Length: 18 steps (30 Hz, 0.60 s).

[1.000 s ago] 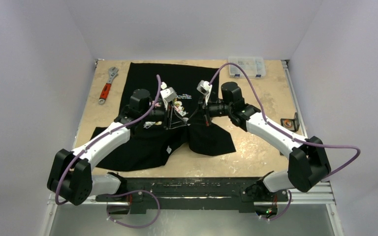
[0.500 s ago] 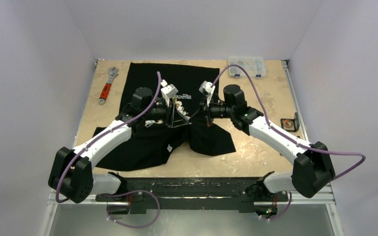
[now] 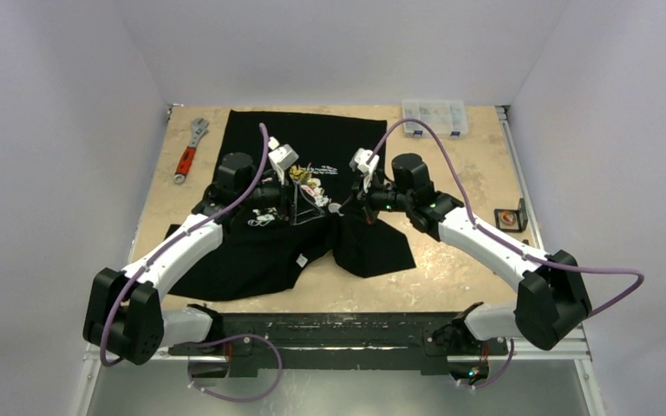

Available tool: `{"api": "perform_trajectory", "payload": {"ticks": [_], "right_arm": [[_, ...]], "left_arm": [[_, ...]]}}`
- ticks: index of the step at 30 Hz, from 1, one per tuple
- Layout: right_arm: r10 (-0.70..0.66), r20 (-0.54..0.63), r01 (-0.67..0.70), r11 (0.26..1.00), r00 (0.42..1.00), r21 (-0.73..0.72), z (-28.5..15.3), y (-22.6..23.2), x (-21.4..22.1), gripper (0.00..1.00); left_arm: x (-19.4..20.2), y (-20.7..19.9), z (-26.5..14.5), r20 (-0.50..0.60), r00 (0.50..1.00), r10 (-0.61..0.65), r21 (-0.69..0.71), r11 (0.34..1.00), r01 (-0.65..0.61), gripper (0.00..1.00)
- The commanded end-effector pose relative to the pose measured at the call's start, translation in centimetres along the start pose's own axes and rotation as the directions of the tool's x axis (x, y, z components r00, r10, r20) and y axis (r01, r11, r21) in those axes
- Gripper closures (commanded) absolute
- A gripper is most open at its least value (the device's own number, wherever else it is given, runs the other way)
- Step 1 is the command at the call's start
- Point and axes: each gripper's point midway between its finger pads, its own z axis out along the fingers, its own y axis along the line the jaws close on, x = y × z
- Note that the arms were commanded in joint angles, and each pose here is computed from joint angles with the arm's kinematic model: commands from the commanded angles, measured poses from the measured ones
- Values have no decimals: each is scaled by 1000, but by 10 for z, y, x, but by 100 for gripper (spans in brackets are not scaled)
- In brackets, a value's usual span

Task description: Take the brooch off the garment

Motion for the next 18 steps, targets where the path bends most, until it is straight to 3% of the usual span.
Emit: {"api": "perform_trajectory", "payload": {"ticks": [1, 5, 6, 7, 9, 12, 14, 18], "right_arm": [[-209, -21, 210, 972, 978, 103, -4, -9, 4, 100], [-346, -91, 358, 902, 934, 241, -2, -25, 15, 100], [-377, -107, 392, 878, 920, 275, -2, -30, 16, 100], [-394, -123, 413, 859, 911, 302, -3, -35, 19, 100], [-435, -159, 463, 816, 886, 347, -5, -46, 25, 100], [-474, -194, 511, 767, 859, 387, -5, -58, 29, 100], [-499, -217, 543, 735, 839, 407, -6, -65, 29, 100], [-553, -267, 612, 673, 789, 416, -7, -75, 33, 100]], "left_arm": [[-15, -1, -15, 59, 993, 99, -4, 995, -99, 31], [-13, 0, -23, 58, 993, 102, -38, 994, -100, 25], [-13, 1, -25, 58, 993, 105, -46, 994, -102, 17], [-12, 1, -26, 55, 993, 106, -53, 993, -103, 14], [-11, 2, -28, 50, 993, 105, -67, 993, -102, 13], [-13, 4, -31, 54, 992, 117, -88, 990, -112, 12], [-8, 5, -32, 37, 994, 102, -98, 990, -98, 1], [-9, 7, -32, 33, 993, 112, -105, 989, -108, 0]]}}
